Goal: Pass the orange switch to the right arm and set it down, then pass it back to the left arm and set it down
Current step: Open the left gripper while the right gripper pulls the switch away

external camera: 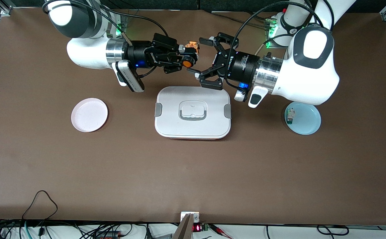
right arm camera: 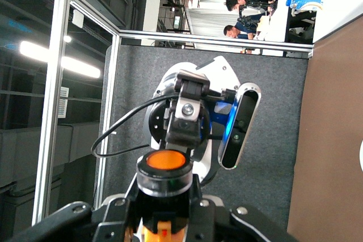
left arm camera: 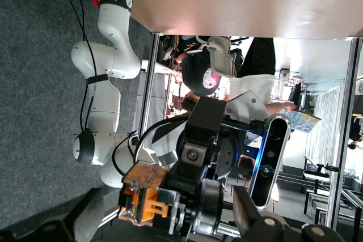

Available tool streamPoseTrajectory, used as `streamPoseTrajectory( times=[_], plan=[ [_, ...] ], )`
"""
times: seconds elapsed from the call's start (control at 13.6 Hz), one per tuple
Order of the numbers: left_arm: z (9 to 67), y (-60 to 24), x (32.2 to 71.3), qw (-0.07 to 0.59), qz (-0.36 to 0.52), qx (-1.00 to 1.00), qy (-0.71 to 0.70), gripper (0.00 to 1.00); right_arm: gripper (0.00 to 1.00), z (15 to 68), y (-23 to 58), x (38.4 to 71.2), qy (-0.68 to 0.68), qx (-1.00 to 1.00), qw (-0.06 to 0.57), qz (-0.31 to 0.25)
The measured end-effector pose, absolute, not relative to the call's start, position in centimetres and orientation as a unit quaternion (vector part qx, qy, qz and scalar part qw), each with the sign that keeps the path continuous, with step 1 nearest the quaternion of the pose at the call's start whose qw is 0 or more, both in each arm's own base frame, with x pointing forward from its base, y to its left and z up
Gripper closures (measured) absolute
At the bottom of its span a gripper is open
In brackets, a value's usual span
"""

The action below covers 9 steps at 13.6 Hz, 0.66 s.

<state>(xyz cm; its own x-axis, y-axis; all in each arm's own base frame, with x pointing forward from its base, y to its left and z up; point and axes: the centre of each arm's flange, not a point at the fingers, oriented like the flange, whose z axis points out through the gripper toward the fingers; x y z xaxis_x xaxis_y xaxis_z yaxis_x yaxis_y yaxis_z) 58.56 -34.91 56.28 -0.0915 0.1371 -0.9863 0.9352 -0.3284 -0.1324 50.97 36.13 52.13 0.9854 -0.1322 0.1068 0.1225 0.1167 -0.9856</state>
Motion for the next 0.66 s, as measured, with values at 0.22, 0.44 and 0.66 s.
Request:
streamPoseTrajectory(
  times=[0.22, 0.44, 0.66],
  plan=[
    [56.3, -34.9, 58.6, 0.348, -0.574, 0.577, 0.465, 0.0, 0.66, 52.7, 34.9, 51.6, 0.001, -0.658, 0.747, -0.093],
    [56.4, -34.9, 58.6, 0.348, -0.573, 0.579, 0.464, 0.0, 0.66, 53.2, 33.9, 52.0, -0.007, -0.663, 0.741, -0.103],
    [57.3, -35.4, 57.6, 0.339, -0.528, 0.65, 0.429, 0.0, 0.66, 53.9, 32.6, 52.2, -0.034, -0.683, 0.721, -0.113]
  ],
)
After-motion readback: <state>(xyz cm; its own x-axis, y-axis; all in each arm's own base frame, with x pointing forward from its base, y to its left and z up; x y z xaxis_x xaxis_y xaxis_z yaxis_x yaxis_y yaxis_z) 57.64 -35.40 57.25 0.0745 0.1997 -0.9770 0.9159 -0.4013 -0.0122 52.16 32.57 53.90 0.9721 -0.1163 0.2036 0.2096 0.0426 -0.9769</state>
